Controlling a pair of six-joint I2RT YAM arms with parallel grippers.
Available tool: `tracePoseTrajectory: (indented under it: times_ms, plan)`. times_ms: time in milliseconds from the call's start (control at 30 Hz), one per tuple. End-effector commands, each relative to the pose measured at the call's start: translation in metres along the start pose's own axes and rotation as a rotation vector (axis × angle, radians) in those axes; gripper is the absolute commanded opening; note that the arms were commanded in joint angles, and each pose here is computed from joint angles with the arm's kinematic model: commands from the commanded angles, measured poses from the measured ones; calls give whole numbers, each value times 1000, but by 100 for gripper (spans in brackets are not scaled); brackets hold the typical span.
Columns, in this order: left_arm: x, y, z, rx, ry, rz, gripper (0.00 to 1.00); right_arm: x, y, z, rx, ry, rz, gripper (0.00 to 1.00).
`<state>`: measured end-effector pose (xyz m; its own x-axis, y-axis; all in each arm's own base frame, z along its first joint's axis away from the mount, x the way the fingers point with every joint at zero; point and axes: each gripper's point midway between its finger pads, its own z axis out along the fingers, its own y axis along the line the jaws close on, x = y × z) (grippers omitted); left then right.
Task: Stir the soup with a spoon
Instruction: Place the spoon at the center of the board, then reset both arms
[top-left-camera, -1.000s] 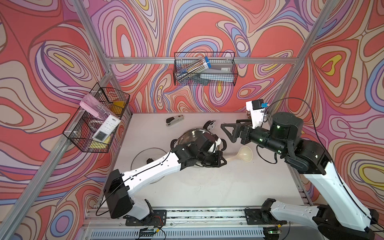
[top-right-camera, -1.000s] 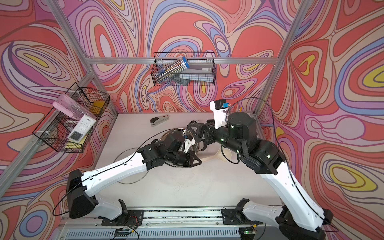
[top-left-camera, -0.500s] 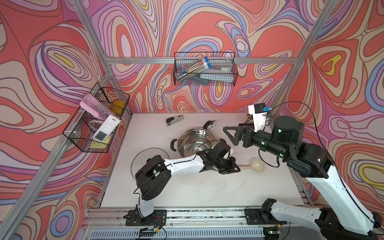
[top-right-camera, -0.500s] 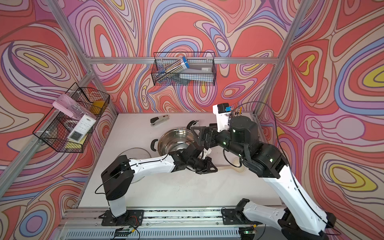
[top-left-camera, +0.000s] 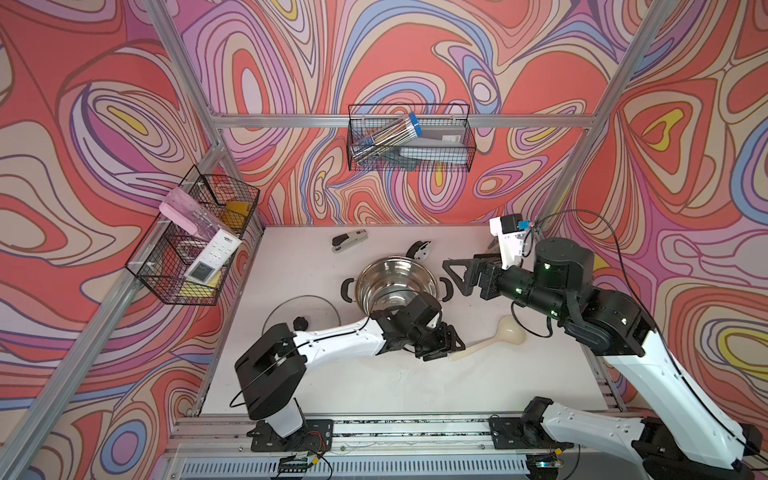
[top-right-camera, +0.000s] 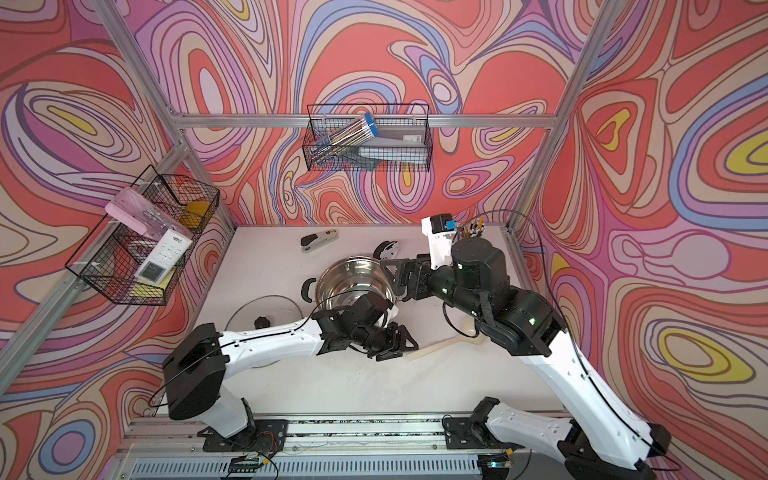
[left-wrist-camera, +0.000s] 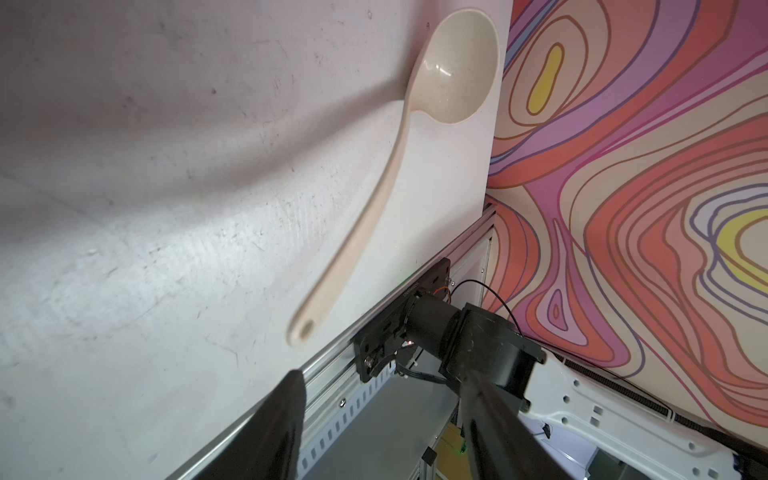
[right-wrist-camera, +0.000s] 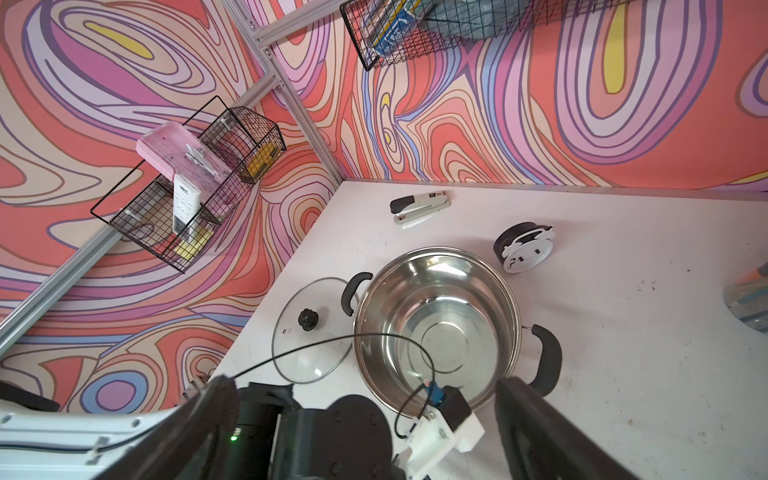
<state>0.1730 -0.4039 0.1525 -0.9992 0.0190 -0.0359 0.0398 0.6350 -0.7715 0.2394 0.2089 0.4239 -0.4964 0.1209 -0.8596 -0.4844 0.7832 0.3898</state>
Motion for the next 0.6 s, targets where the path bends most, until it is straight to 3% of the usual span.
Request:
tracePoseTrajectory:
  times_ms: [0, 100, 167, 367, 433, 467, 567]
  plan:
    - [12, 36, -31, -149, -32, 7, 66, 3, 2, 7, -13, -3, 2, 98]
    - [16, 49, -64, -190, -106, 18, 68, 7, -8, 13, 29, -6, -11, 98]
    - [11, 52, -91, -217, -183, 63, 69, 10, -28, 16, 135, -21, -19, 98]
    - [-37, 44, -208, -498, -592, 393, 73, 28, -82, 41, 420, 17, -212, 95]
    - [-54, 26, -248, -573, -733, 538, 87, 24, -93, 45, 482, -27, -267, 98]
    - [-60, 23, -265, -609, -799, 552, 92, 23, -96, 47, 491, -53, -302, 98]
    - [-86, 10, -304, -730, -1021, 675, 99, 18, -108, 59, 487, -174, -389, 98]
